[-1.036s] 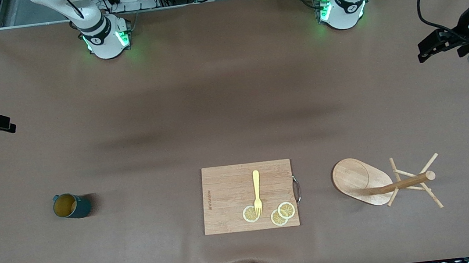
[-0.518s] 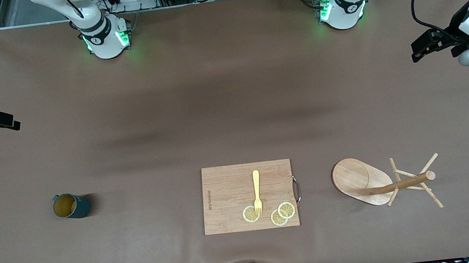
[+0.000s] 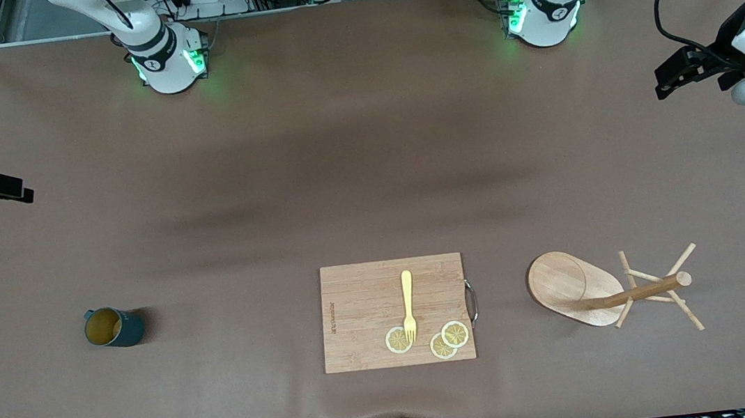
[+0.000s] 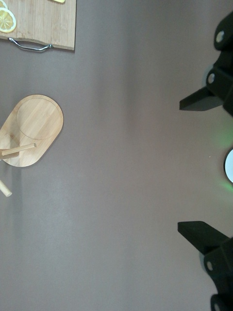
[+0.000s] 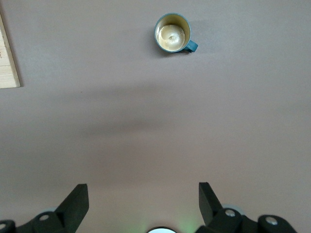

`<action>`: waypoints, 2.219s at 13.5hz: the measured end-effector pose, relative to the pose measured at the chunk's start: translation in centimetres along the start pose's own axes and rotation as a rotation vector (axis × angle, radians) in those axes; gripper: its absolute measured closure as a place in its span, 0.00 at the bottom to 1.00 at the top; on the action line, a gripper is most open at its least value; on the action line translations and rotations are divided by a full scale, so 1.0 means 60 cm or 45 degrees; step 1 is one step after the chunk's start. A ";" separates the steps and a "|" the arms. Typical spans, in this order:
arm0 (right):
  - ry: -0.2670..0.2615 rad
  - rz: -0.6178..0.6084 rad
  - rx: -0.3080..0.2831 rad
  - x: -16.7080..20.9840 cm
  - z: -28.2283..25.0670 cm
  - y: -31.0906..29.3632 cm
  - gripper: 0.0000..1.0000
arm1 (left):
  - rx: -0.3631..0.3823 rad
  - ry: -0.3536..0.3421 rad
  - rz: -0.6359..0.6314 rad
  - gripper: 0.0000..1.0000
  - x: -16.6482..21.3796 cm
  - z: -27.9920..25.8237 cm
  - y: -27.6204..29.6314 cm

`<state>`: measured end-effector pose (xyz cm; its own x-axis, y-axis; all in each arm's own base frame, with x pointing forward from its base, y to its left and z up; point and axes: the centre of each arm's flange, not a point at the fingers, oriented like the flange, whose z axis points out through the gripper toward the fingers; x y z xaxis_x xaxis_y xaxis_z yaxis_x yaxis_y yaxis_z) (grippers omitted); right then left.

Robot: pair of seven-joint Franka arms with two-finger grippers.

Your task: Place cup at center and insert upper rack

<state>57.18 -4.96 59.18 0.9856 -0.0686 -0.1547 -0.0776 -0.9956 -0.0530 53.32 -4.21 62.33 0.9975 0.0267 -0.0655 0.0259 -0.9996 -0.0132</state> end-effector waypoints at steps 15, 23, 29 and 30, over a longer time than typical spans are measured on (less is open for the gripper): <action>0.179 -0.145 -0.043 0.143 0.132 0.010 0.00 | -0.006 -0.016 0.038 0.00 0.024 0.030 0.026; 0.222 -0.257 -0.098 0.271 0.357 0.020 0.00 | -0.008 0.004 0.041 0.00 0.026 0.025 0.028; 0.207 -0.294 -0.107 0.299 0.447 -0.008 0.00 | -0.009 0.010 0.046 0.00 0.025 0.022 0.032; 0.219 -0.302 -0.111 0.304 0.460 -0.014 0.00 | -0.009 0.012 0.047 0.00 0.025 0.022 0.032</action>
<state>71.07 -3.59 29.17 0.9862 0.1640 0.0216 0.1637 -0.9864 0.0181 54.80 -6.10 60.91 0.9983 -0.0102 -0.0567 -0.0104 -0.9999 -0.0041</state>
